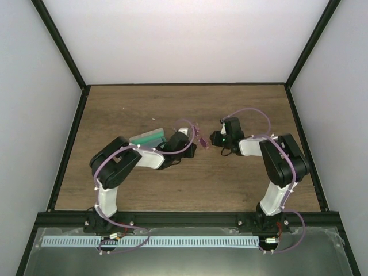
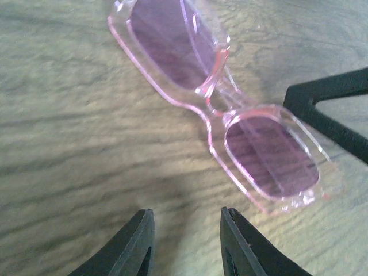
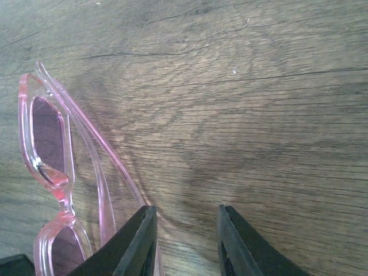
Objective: Organize the sunglasses
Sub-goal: Fold the sunglasses at the center of the board, then pick up the sunglasses from the center of the board.
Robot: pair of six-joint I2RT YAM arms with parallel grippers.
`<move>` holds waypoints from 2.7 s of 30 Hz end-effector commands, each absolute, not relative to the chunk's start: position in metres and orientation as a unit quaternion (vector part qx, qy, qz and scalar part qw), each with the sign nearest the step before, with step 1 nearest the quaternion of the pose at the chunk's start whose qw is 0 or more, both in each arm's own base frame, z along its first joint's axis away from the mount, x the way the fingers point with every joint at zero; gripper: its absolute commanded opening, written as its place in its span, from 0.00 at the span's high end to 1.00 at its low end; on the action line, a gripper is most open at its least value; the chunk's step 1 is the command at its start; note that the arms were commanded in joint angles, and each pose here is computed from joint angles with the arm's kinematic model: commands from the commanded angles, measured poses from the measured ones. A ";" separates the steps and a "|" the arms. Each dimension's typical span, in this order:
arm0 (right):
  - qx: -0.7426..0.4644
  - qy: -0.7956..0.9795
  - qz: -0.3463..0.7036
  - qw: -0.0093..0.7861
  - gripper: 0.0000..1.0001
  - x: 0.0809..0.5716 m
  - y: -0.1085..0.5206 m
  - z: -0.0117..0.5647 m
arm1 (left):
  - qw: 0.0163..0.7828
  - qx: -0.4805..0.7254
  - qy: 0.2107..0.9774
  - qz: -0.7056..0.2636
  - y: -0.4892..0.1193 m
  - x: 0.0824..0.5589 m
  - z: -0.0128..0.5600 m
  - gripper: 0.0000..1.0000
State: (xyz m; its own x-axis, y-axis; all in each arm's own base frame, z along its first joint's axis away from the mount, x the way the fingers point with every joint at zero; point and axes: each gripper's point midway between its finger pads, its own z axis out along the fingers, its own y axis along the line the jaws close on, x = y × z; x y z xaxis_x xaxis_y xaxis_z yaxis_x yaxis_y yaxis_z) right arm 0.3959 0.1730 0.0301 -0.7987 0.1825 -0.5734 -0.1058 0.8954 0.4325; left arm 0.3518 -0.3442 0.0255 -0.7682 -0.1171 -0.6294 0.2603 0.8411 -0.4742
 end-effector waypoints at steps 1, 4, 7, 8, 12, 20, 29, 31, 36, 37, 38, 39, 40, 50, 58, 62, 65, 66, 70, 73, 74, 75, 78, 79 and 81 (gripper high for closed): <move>0.015 0.916 0.221 0.333 0.68 0.401 0.173 0.046 | 0.332 0.047 0.904 -0.266 -0.330 0.337 0.027 0.66; 0.008 0.914 0.226 0.337 0.61 0.404 0.178 0.053 | 0.339 0.040 0.901 -0.266 -0.325 0.337 0.032 0.64; -0.007 0.910 0.230 0.344 0.52 0.410 0.185 0.062 | 0.356 0.026 0.894 -0.270 -0.318 0.336 0.041 0.64; -0.013 0.910 0.231 0.344 0.47 0.413 0.187 0.064 | 0.359 0.023 0.894 -0.268 -0.314 0.334 0.042 0.64; -0.052 0.908 0.226 0.349 0.28 0.429 0.207 0.076 | 0.359 0.039 0.888 -0.286 -0.316 0.327 0.057 0.64; -0.125 0.924 0.188 0.310 0.16 0.451 0.222 0.075 | 0.382 0.039 0.882 -0.272 -0.298 0.324 0.078 0.63; -0.182 0.942 0.127 0.253 0.07 0.429 0.251 0.035 | 0.404 -0.015 0.872 -0.277 -0.261 0.330 0.085 0.47; -0.184 0.943 0.123 0.248 0.06 0.426 0.254 0.029 | 0.407 -0.015 0.868 -0.284 -0.260 0.328 0.088 0.37; -0.175 0.950 0.101 0.239 0.10 0.422 0.245 0.020 | 0.410 -0.009 0.861 -0.299 -0.262 0.324 0.095 0.06; -0.172 0.951 0.097 0.240 0.12 0.421 0.243 0.021 | 0.412 -0.010 0.859 -0.302 -0.262 0.324 0.097 0.02; -0.170 0.951 0.094 0.240 0.13 0.420 0.241 0.022 | 0.414 -0.011 0.858 -0.304 -0.261 0.323 0.099 0.00; -0.169 0.951 0.093 0.241 0.14 0.419 0.240 0.023 | 0.416 -0.012 0.857 -0.305 -0.260 0.323 0.100 0.00; -0.168 0.951 0.093 0.243 0.14 0.419 0.239 0.026 | 0.418 -0.012 0.856 -0.305 -0.260 0.323 0.101 0.00; -0.164 0.953 0.088 0.240 0.46 0.409 0.234 0.027 | 0.416 -0.010 0.859 -0.297 -0.259 0.324 0.096 0.00; -0.160 0.953 0.084 0.242 0.70 0.407 0.234 0.028 | 0.416 -0.010 0.861 -0.294 -0.259 0.325 0.095 0.00; -0.154 0.953 0.085 0.249 0.74 0.407 0.233 0.031 | 0.413 -0.009 0.862 -0.293 -0.260 0.325 0.093 0.00; -0.145 0.950 0.085 0.261 0.75 0.410 0.232 0.037 | 0.411 -0.009 0.864 -0.291 -0.260 0.326 0.090 0.00; -0.143 0.950 0.087 0.265 0.74 0.410 0.232 0.038 | 0.410 -0.009 0.864 -0.292 -0.261 0.326 0.089 0.00; -0.137 0.947 0.098 0.274 0.74 0.412 0.234 0.041 | 0.407 -0.007 0.866 -0.291 -0.262 0.327 0.086 0.00; -0.128 0.946 0.100 0.280 0.75 0.413 0.233 0.043 | 0.405 -0.008 0.867 -0.290 -0.263 0.327 0.085 0.00; -0.123 0.945 0.104 0.284 0.75 0.414 0.233 0.045 | 0.405 -0.008 0.867 -0.289 -0.263 0.327 0.084 0.00; -0.117 0.943 0.112 0.290 0.75 0.416 0.232 0.048 | 0.405 -0.009 0.867 -0.289 -0.262 0.327 0.084 0.00; -0.099 0.937 0.135 0.306 0.73 0.417 0.229 0.059 | 0.406 -0.012 0.867 -0.288 -0.261 0.327 0.083 0.00; -0.093 0.935 0.143 0.312 0.73 0.418 0.229 0.064 | 0.408 -0.014 0.866 -0.287 -0.259 0.327 0.084 0.00; -0.084 0.927 0.163 0.327 0.72 0.417 0.229 0.074 | 0.421 -0.018 0.863 -0.280 -0.254 0.327 0.088 0.00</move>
State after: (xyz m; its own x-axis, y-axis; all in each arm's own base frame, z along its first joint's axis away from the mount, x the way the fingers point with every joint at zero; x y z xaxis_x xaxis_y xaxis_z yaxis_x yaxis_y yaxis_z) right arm 0.4033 0.2245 0.0321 -0.8302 -0.1531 -0.5360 -0.2768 0.9478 0.1580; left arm 0.3222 -0.2576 0.0786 -0.6829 -0.2417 -0.6894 0.2073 0.8407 -0.5002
